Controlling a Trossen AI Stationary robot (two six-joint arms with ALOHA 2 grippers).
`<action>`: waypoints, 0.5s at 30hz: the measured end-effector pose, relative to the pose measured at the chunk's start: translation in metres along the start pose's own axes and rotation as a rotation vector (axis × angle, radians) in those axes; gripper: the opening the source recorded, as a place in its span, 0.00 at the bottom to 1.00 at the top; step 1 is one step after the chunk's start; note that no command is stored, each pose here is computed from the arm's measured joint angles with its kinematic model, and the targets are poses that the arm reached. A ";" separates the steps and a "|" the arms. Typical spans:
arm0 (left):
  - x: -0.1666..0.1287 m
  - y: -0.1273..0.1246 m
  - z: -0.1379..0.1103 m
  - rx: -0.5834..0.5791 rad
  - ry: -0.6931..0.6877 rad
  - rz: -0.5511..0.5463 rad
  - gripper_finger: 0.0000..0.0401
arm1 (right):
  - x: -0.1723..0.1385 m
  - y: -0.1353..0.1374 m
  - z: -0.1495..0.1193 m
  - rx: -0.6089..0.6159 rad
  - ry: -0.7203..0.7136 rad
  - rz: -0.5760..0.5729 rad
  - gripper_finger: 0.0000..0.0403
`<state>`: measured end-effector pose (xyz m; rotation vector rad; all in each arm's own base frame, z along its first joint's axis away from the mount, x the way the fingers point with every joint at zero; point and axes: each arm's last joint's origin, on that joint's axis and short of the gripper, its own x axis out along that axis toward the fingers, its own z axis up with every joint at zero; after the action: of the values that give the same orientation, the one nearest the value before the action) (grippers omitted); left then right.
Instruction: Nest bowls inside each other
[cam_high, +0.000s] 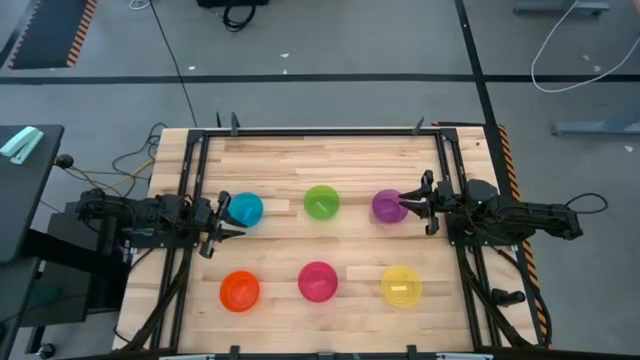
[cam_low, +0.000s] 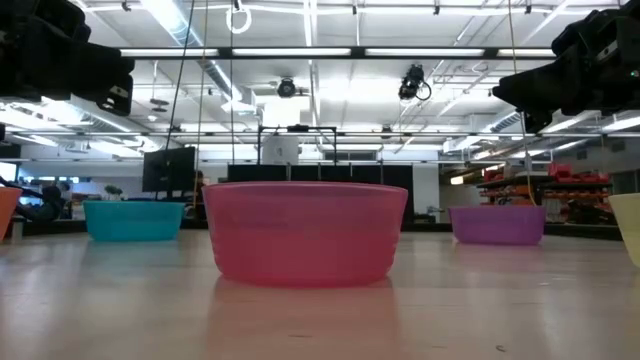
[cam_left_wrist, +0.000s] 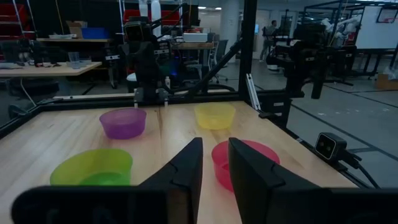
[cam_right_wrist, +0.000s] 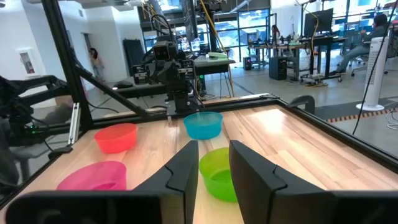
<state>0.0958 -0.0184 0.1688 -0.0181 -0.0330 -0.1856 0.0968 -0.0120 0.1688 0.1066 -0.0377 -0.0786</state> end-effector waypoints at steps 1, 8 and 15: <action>0.000 0.000 0.000 0.000 0.000 0.000 0.22 | 0.000 0.000 0.000 0.000 0.000 0.000 0.25; 0.000 0.000 0.000 0.000 0.000 0.000 0.22 | 0.000 0.000 0.000 0.000 0.000 0.000 0.25; 0.000 0.000 0.000 0.000 0.000 0.000 0.21 | 0.000 0.000 0.000 0.000 0.000 0.000 0.25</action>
<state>0.0958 -0.0184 0.1687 -0.0181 -0.0331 -0.1856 0.0968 -0.0120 0.1688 0.1066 -0.0374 -0.0786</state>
